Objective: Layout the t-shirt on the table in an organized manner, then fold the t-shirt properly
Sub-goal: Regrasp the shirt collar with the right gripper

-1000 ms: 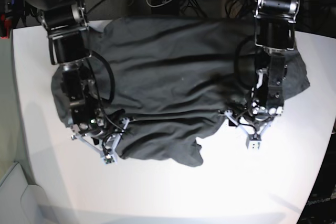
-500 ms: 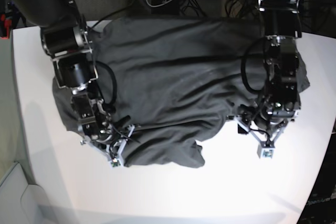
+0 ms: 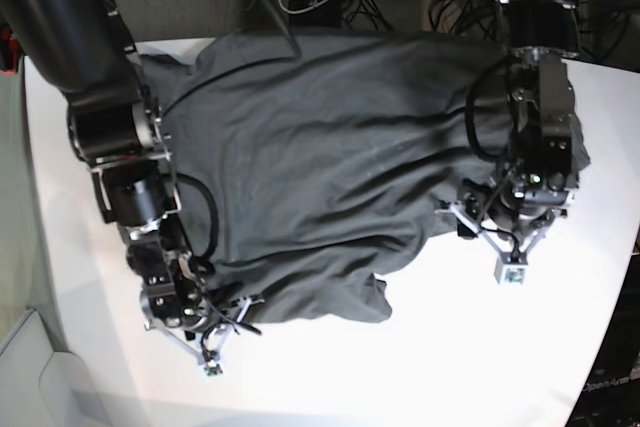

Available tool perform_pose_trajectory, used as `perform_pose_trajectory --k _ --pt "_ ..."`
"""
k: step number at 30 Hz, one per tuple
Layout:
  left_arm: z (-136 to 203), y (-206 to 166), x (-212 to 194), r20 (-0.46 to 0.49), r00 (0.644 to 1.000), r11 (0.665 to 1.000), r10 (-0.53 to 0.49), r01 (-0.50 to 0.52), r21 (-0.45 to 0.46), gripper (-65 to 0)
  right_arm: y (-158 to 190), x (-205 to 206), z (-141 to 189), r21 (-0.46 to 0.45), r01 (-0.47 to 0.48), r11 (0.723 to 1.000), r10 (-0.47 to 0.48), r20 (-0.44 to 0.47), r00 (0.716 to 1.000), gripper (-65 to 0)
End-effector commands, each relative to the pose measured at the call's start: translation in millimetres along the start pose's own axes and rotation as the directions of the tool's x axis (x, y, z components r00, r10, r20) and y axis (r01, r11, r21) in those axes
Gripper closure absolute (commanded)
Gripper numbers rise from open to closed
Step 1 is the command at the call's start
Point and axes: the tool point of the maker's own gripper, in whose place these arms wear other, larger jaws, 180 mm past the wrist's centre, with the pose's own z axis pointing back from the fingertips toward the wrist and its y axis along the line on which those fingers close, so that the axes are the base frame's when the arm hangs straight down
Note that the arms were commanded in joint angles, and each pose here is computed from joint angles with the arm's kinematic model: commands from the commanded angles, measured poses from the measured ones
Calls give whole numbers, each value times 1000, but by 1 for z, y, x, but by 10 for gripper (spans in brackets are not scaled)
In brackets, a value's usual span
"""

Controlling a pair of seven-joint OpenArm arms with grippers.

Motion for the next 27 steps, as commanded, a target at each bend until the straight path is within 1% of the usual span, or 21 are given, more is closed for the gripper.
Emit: perform_pose_trajectory --k 1,5,6,9,13,16,20,24,27 --pt "5 5 16 49 999 1000 -3 2 13 -308 14 32 7 20 -10 1000 9 71 997 0" --pt "4 3 1 20 1000 1000 -5 5 10 -308 54 47 15 78 -22 997 11 133 991 0" --pt "4 3 -2 14 1000 1000 -6 6 10 -308 62 46 16 90 -25 996 13 131 991 0" --pt "3 3 -19 -19 1000 1000 -5 6 8 -308 101 45 18 143 -64 988 46 129 991 0" --pt "5 20 -40 -59 997 998 39 -37 42 -308 131 27 16 189 -79 979 58 113 992 0" --pt "6 27 -57 -89 994 997 59 -53 58 -308 140 17 14 205 -70 976 43 129 991 0" --pt "9 36 -80 -129 988 994 84 -74 82 -308 144 6 12 212 -63 975 36 125 991 0" --pt "9 36 -94 -163 983 994 85 -72 84 -308 143 1 11 212 -61 975 36 119 992 0" --pt "10 35 -104 -180 980 994 83 -69 83 -308 145 -11 9 216 -55 975 35 99 994 0"
